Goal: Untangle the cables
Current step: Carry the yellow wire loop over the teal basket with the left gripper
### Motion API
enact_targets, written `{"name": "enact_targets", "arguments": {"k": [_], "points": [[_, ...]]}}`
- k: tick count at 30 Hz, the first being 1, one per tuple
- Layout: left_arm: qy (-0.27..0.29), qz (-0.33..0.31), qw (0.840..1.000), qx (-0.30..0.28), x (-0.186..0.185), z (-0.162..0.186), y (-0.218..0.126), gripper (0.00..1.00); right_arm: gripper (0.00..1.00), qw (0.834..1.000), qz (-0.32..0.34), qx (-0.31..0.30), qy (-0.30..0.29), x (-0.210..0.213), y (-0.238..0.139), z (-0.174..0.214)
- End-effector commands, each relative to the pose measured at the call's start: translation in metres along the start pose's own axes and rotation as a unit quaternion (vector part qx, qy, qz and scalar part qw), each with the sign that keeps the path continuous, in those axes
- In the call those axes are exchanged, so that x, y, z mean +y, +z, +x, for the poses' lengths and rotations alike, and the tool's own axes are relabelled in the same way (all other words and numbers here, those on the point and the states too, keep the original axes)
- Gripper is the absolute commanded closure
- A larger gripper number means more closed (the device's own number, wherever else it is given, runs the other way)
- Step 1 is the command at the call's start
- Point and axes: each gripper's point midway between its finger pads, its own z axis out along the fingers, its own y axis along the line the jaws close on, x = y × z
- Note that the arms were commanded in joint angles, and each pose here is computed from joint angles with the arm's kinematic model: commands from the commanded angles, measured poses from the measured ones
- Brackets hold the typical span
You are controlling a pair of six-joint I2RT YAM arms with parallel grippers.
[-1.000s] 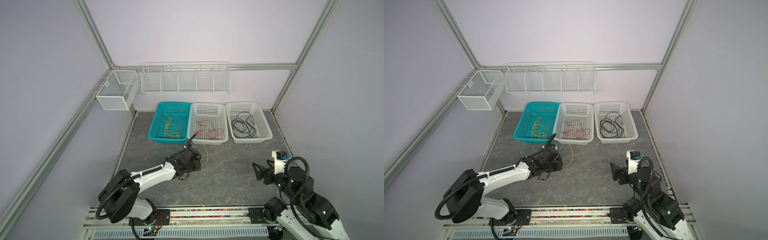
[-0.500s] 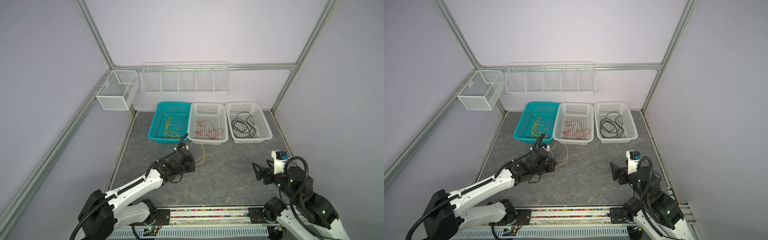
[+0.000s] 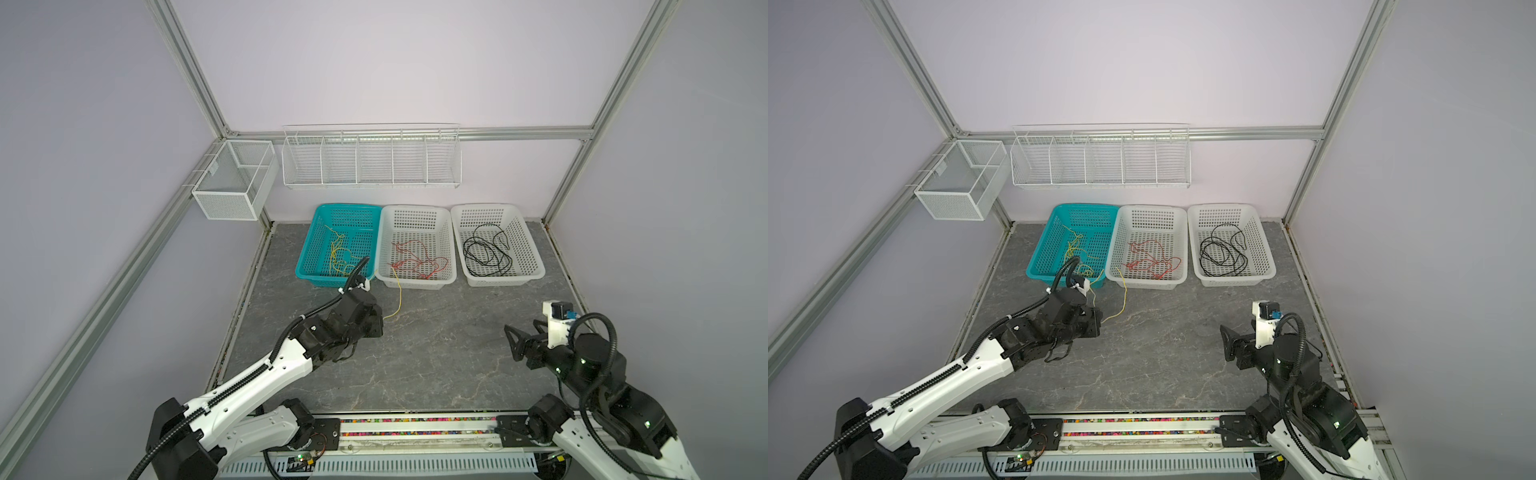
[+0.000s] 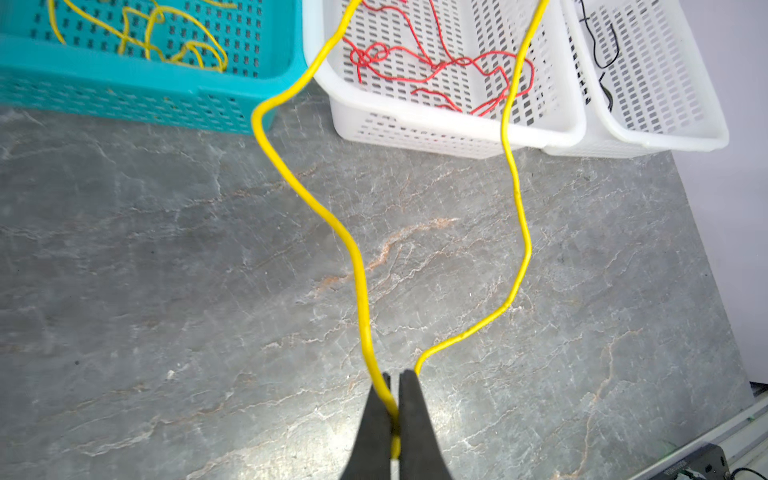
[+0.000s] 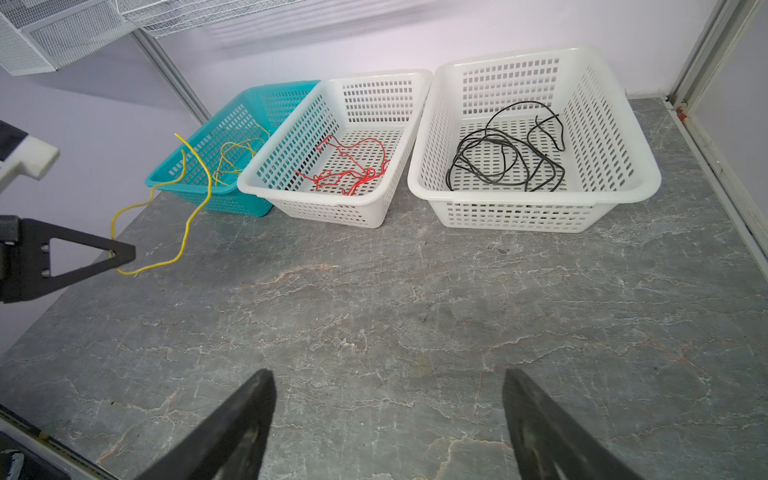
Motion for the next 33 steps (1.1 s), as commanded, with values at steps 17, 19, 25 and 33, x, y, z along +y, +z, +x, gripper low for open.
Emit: {"name": "enact_targets", "arguments": {"k": [17, 19, 25, 33], "points": [[0.007, -0.044, 0.998, -0.035, 0.036, -0.111, -0.007, 1.00, 0.12, 1.000, -0.004, -0.017, 0.003, 0.000, -0.003, -0.004], [0.002, -0.050, 0.998, -0.034, 0.041, -0.122, -0.003, 1.00, 0.12, 1.000, -0.004, -0.018, 0.003, 0.001, -0.003, -0.005], [-0.016, -0.072, 0.996, -0.041, 0.056, -0.153, 0.009, 1.00, 0.12, 1.000, 0.001, -0.017, 0.003, -0.001, -0.003, -0.004], [-0.041, -0.114, 0.992, -0.045, 0.085, -0.180, 0.038, 1.00, 0.12, 1.000, 0.002, -0.019, 0.003, -0.002, -0.003, -0.005]]}}
